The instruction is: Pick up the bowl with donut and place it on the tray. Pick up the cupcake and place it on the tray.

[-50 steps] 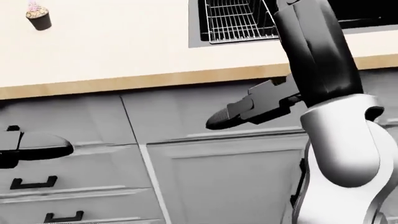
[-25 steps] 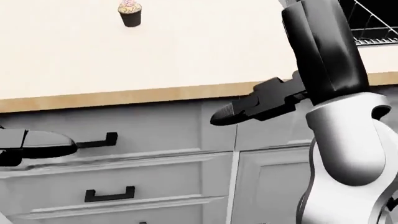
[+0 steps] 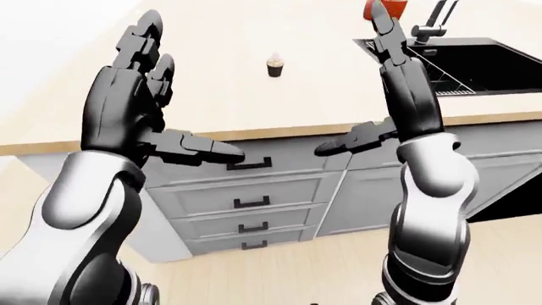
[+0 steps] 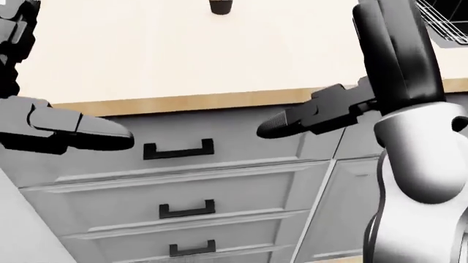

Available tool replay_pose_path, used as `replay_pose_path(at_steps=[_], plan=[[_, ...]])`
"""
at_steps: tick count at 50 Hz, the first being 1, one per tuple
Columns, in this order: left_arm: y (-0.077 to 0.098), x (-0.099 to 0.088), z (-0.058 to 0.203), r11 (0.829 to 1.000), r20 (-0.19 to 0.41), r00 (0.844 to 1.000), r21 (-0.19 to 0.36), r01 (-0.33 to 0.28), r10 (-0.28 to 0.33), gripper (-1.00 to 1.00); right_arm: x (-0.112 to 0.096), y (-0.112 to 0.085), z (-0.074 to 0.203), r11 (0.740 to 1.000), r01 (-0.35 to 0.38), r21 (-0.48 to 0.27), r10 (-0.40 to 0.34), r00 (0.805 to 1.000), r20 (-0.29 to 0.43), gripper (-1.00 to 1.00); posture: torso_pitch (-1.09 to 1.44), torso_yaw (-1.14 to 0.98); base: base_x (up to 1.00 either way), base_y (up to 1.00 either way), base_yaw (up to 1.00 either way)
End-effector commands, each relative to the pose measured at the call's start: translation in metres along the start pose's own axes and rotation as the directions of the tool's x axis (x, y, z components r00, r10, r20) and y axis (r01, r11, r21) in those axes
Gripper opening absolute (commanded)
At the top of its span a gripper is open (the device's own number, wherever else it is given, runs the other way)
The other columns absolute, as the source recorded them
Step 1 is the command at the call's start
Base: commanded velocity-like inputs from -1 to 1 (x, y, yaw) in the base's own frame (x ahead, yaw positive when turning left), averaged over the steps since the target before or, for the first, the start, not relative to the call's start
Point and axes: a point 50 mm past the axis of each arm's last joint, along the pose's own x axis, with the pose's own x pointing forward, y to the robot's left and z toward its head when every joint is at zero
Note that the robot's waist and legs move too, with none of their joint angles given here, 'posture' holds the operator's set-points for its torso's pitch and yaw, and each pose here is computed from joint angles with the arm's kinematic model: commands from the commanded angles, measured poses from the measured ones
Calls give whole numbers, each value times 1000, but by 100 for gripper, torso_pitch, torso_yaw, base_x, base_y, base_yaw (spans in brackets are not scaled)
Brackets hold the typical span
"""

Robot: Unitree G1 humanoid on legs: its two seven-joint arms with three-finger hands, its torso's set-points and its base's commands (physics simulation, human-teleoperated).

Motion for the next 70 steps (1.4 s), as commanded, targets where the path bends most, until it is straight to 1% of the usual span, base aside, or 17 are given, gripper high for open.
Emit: replay_pose_path(at_steps=[1, 2, 7, 10, 13, 18, 25, 36, 56, 70], plan=[[0, 3, 11, 1000, 53, 999, 18, -3, 2, 100, 1, -6, 9, 999, 31, 26, -32, 998, 52, 100, 0, 0, 0, 0, 0], [-2, 5, 12, 1000, 51, 999, 22, 2, -4, 100, 2, -7, 8, 999, 31, 30, -33, 998, 50, 100, 0, 0, 0, 0, 0], [-8, 17, 18, 999, 56, 998, 31, 18, -20, 100, 10, -11, 1, 994, 21, 111, -24, 999, 23, 100, 0, 0, 0, 0, 0], [-8, 24, 21, 1000, 65, 998, 24, 11, -13, 100, 15, -15, 0, 991, 26, 133, -28, 999, 16, 100, 0, 0, 0, 0, 0], [-7, 29, 18, 1000, 65, 998, 12, 0, -1, 100, 14, -16, 2, 989, 23, 145, -27, 999, 20, 100, 0, 0, 14, 0, 0], [-7, 26, 16, 1000, 71, 997, 2, -6, 6, 100, 14, -16, 3, 987, 16, 157, -21, 999, 31, 100, 0, 0, 41, 0, 0], [-6, 22, 6, 1000, 66, 998, -8, -12, 13, 100, 14, -14, 3, 987, 10, 161, -16, 999, 36, 100, 0, 0, 48, 0, 0], [-2, 17, 8, 1000, 70, 997, -14, -27, 28, 100, 14, -10, 8, 986, -10, 167, 0, 998, 55, 100, 0, 0, 51, 0, 0], [-5, 16, 15, 1000, 81, 997, -1, -16, 16, 100, 11, -14, 9, 983, 0, 181, -10, 998, 55, 100, 0, 0, 53, 0, 0], [-6, 16, 19, 1000, 85, 996, 5, -11, 11, 100, 9, -17, 8, 983, 9, 185, -19, 998, 57, 100, 0, 0, 4, 0, 0]])
